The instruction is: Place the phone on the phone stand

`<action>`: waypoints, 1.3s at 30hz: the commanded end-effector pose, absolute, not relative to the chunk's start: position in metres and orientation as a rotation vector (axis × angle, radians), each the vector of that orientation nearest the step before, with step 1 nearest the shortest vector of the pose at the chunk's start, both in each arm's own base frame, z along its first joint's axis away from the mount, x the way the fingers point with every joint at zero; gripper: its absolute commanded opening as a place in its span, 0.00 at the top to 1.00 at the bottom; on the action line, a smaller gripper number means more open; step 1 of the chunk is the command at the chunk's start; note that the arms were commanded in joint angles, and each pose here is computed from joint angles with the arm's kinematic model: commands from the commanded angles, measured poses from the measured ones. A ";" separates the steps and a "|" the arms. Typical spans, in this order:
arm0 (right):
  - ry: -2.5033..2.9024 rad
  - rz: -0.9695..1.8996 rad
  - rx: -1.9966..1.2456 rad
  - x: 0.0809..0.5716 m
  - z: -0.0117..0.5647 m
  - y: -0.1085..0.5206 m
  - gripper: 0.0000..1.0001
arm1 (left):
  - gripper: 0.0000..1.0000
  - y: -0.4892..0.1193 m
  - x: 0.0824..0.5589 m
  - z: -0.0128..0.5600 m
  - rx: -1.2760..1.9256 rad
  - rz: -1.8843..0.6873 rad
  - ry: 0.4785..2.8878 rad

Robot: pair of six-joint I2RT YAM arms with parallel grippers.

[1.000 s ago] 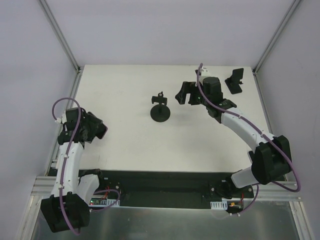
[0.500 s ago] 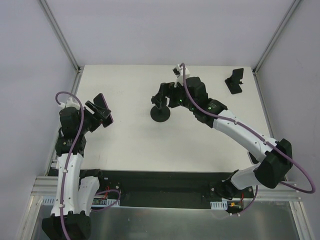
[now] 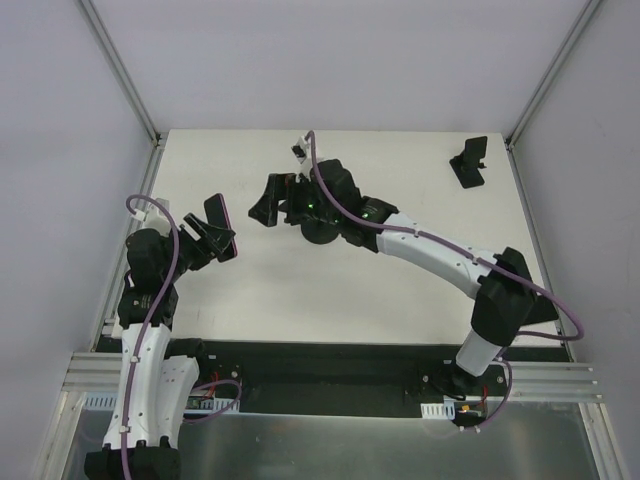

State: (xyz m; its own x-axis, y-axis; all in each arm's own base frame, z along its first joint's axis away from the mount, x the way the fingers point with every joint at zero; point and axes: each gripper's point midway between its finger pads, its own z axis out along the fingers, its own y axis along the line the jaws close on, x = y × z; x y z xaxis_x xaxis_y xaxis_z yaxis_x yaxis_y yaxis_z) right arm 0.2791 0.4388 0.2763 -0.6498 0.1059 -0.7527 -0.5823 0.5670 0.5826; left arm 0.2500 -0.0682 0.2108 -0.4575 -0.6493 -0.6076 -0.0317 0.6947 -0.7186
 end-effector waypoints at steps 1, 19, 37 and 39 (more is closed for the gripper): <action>1.935 1.261 -0.387 0.273 0.312 0.474 0.01 | 1.00 -0.076 0.252 0.234 -0.405 -0.819 1.846; 2.006 1.225 -0.444 0.280 0.272 0.538 0.32 | 1.00 -0.079 0.249 0.221 -0.391 -0.820 1.869; 2.017 1.231 -0.482 0.273 0.269 0.544 0.69 | 1.00 -0.085 0.249 0.223 -0.374 -0.857 1.888; 2.015 1.227 -0.484 0.272 0.268 0.544 0.71 | 1.00 -0.087 0.249 0.224 -0.369 -0.869 1.891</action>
State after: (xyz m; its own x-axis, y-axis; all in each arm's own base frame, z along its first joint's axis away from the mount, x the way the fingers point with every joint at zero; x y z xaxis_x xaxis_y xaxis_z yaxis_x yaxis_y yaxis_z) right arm 0.2759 0.5383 0.2332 -0.7079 0.0105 -0.7062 -0.5959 0.5278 0.6052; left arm 0.2425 -0.0783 0.1927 -0.5100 -0.6179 -0.5984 -0.0105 0.7001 -0.7140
